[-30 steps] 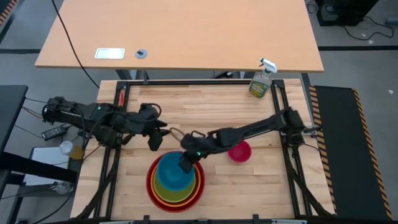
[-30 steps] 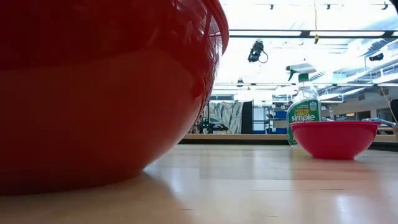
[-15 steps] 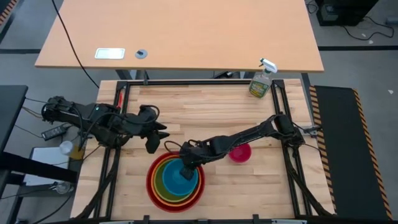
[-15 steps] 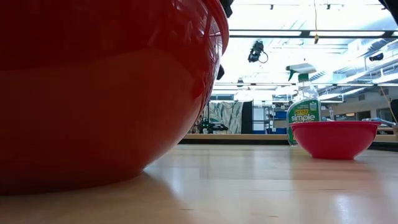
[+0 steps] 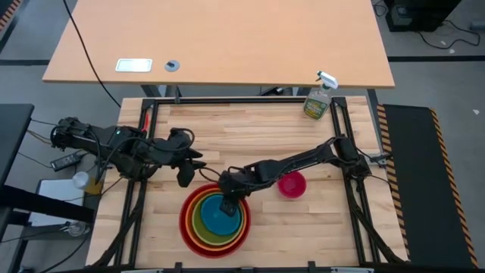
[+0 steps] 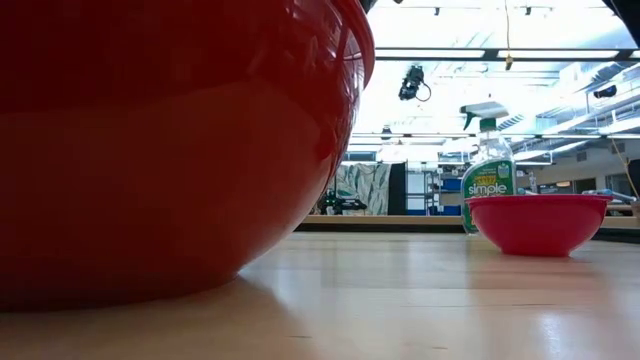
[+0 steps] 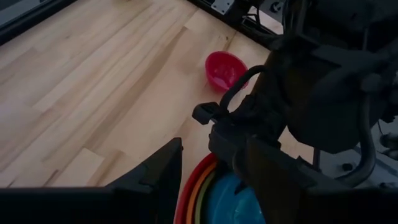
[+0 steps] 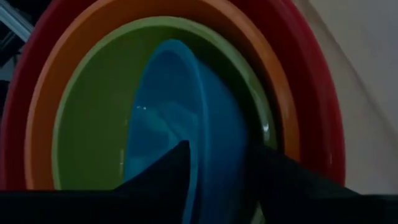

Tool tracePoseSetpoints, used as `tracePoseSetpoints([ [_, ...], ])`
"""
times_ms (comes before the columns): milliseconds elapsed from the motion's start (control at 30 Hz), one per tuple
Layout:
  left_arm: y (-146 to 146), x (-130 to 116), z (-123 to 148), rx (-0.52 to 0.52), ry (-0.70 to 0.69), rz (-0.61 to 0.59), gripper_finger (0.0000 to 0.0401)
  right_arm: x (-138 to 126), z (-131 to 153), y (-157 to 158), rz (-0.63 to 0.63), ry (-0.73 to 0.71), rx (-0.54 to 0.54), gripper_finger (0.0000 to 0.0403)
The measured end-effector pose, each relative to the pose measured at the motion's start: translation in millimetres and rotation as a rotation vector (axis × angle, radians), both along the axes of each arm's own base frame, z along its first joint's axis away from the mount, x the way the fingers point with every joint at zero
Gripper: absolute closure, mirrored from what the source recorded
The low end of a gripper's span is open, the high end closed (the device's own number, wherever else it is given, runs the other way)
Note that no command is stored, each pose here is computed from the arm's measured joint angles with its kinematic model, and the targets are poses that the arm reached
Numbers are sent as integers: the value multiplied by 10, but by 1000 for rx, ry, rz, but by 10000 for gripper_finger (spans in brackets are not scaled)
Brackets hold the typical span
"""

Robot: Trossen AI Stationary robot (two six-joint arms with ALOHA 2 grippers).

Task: Nest bowls inside each other
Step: Stack the blue bowl on top of the green bowl

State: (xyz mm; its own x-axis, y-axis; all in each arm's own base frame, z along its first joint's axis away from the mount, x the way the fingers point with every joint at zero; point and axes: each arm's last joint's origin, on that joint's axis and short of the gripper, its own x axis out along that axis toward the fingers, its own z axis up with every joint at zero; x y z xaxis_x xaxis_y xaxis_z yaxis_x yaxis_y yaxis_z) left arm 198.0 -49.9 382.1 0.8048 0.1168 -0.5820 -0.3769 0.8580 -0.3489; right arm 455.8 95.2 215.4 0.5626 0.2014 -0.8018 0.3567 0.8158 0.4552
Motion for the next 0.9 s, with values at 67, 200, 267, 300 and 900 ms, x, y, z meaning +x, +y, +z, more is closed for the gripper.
tracePoseSetpoints([
  [67, 1, -4, -5, 2, 6, 0, 220, -17, 51, -38, -9, 16, 18, 230],
  [200, 2, -6, -7, 3, 10, 0, 220, -65, 294, -132, -47, 15, -17, 232],
  [267, 2, -5, -7, 5, 9, -1, 220, -102, 407, -184, -57, 19, -52, 233],
  [300, 5, -4, -7, 9, 9, -3, 220, -122, 441, -209, -58, 28, -68, 233],
  [900, -369, 619, -560, -13, 260, -285, 220, -1023, 979, -517, -75, 375, -284, 233],
])
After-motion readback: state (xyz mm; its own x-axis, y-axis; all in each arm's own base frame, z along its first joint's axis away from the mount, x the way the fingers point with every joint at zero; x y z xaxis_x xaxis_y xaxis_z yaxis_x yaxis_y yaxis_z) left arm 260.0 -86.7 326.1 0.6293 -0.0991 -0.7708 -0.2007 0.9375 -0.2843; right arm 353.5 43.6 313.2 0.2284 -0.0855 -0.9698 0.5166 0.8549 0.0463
